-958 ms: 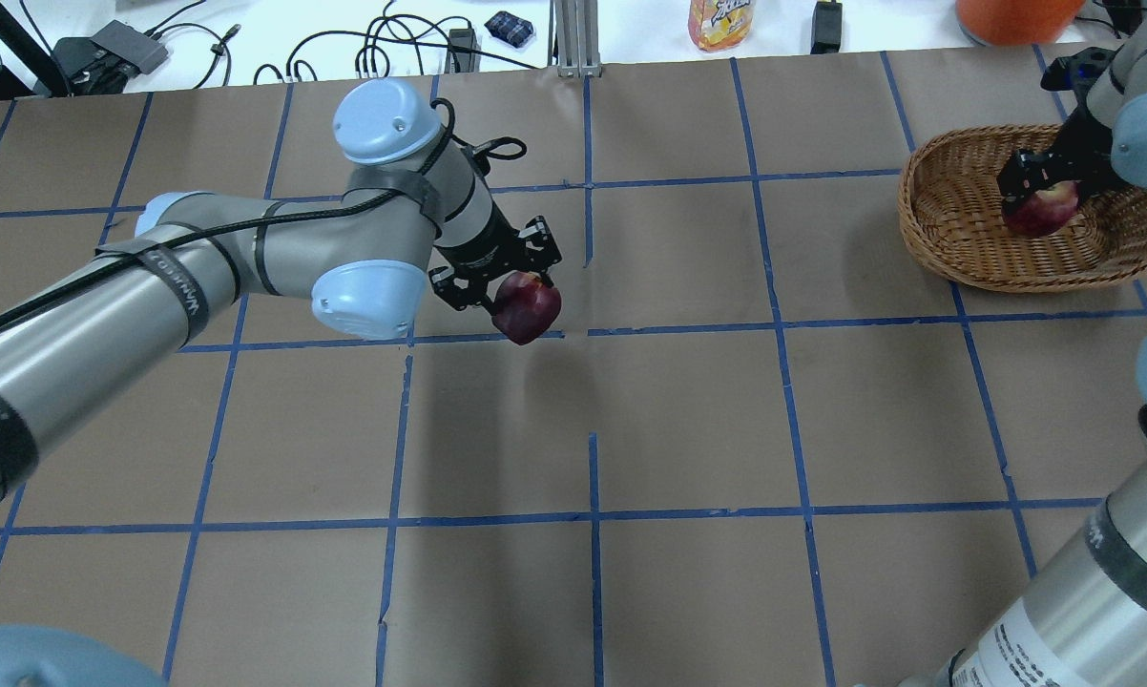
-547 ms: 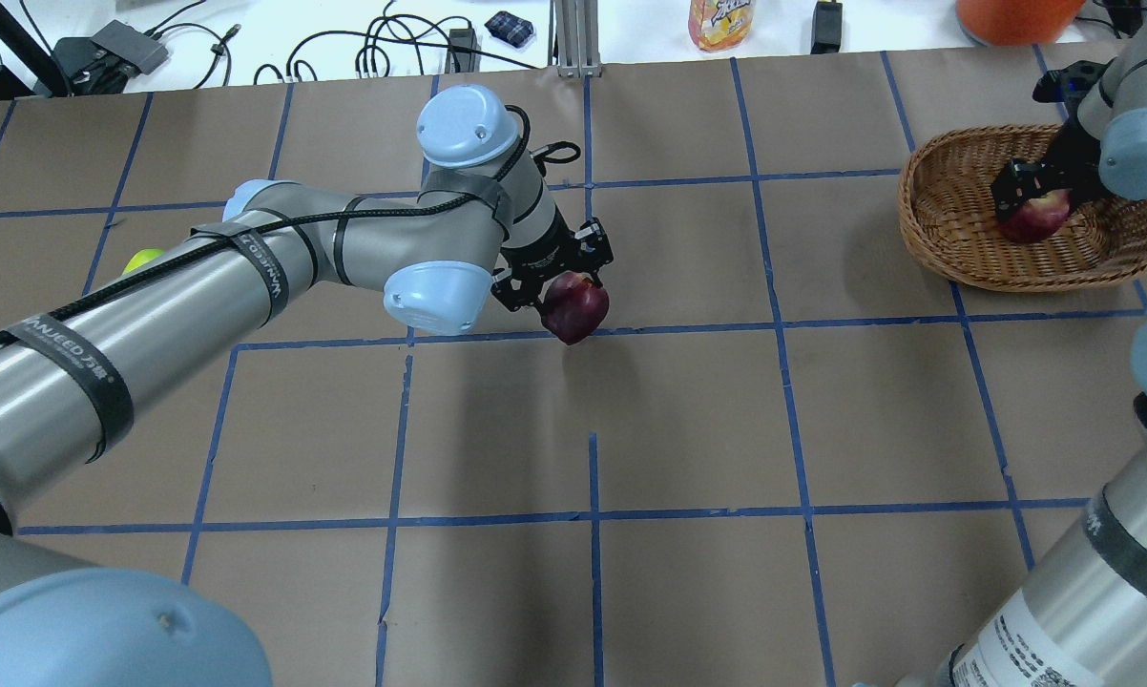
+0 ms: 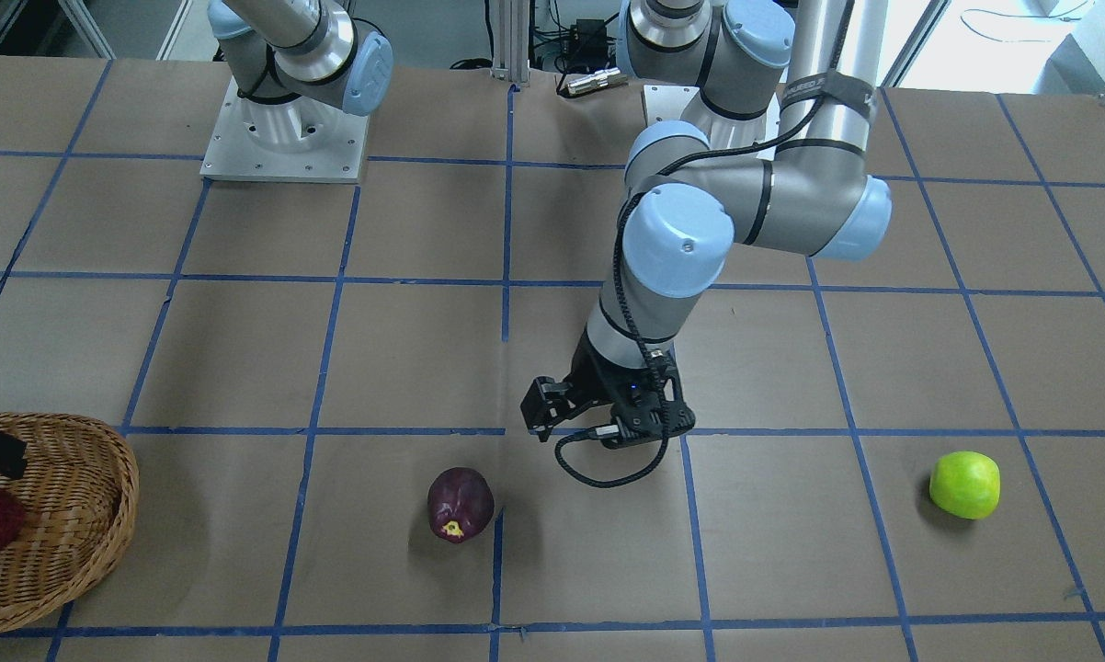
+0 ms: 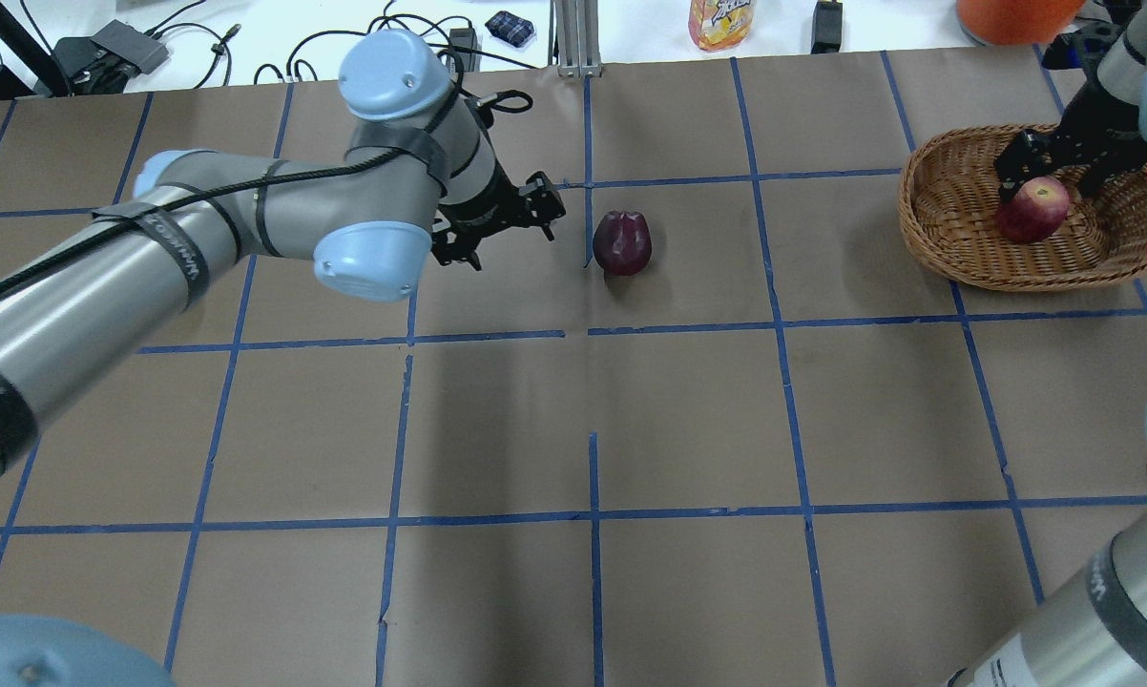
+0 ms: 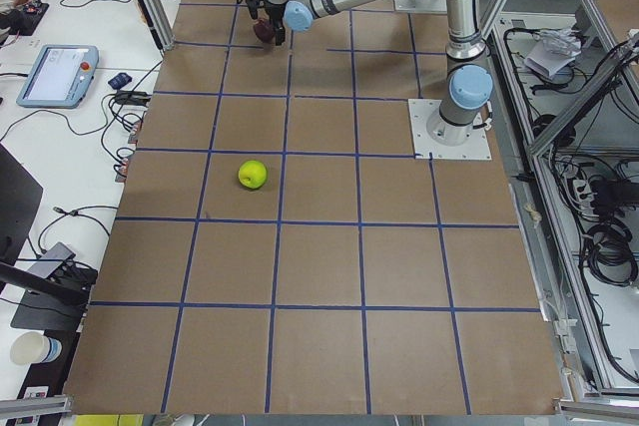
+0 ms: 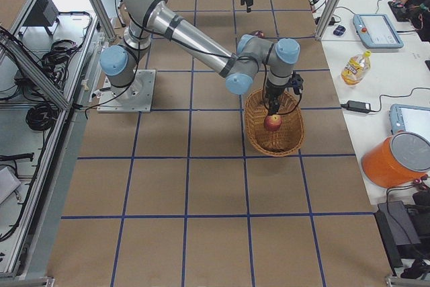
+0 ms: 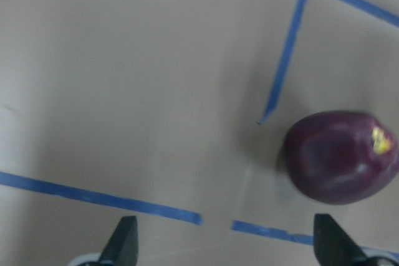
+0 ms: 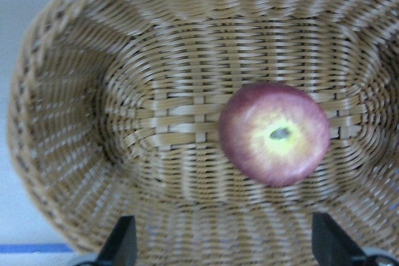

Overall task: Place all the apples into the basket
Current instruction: 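Grasp the dark red apple with right gripper while left grasps green apple, then carry dark apple to basket with right gripper while left moves green apple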

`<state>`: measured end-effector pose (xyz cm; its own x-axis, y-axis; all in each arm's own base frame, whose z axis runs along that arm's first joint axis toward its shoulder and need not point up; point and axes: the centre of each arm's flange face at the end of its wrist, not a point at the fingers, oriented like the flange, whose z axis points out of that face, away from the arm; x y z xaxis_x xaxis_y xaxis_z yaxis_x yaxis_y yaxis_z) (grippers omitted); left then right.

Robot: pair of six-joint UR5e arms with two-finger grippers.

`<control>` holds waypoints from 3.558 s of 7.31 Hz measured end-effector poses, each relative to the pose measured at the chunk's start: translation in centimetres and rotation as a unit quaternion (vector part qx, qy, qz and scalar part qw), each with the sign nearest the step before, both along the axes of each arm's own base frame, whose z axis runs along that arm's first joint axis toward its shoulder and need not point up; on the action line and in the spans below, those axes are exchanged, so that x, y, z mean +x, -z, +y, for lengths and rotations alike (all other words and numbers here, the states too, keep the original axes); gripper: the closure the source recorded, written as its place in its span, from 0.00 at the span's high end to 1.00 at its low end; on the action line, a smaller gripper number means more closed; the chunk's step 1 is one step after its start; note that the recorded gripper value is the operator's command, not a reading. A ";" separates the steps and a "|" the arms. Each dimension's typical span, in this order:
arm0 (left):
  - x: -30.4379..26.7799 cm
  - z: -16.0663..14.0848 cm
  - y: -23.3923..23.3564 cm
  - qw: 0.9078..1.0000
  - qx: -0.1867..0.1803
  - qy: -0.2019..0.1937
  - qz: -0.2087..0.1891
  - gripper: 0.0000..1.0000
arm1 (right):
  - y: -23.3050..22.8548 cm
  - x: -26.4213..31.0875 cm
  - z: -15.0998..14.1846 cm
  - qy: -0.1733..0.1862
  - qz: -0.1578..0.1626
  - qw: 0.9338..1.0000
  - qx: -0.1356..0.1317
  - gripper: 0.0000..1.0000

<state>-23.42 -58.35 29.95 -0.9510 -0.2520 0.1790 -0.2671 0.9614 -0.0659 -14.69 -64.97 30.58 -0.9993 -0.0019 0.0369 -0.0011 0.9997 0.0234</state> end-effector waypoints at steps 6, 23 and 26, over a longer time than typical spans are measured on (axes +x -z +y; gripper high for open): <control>37.5 0.0 -0.8 0.983 0.038 0.172 -0.051 1.00 | -2.2 27.0 0.4 0.144 -0.032 0.989 -0.007 1.00; 42.0 -5.8 7.2 0.923 0.028 0.376 -0.079 0.20 | 10.4 42.9 -4.2 0.052 -0.069 0.996 -0.016 0.92; 35.5 -5.4 3.6 0.940 0.031 0.332 -0.076 0.20 | 10.3 42.5 -4.4 0.050 -0.068 0.996 -0.014 0.00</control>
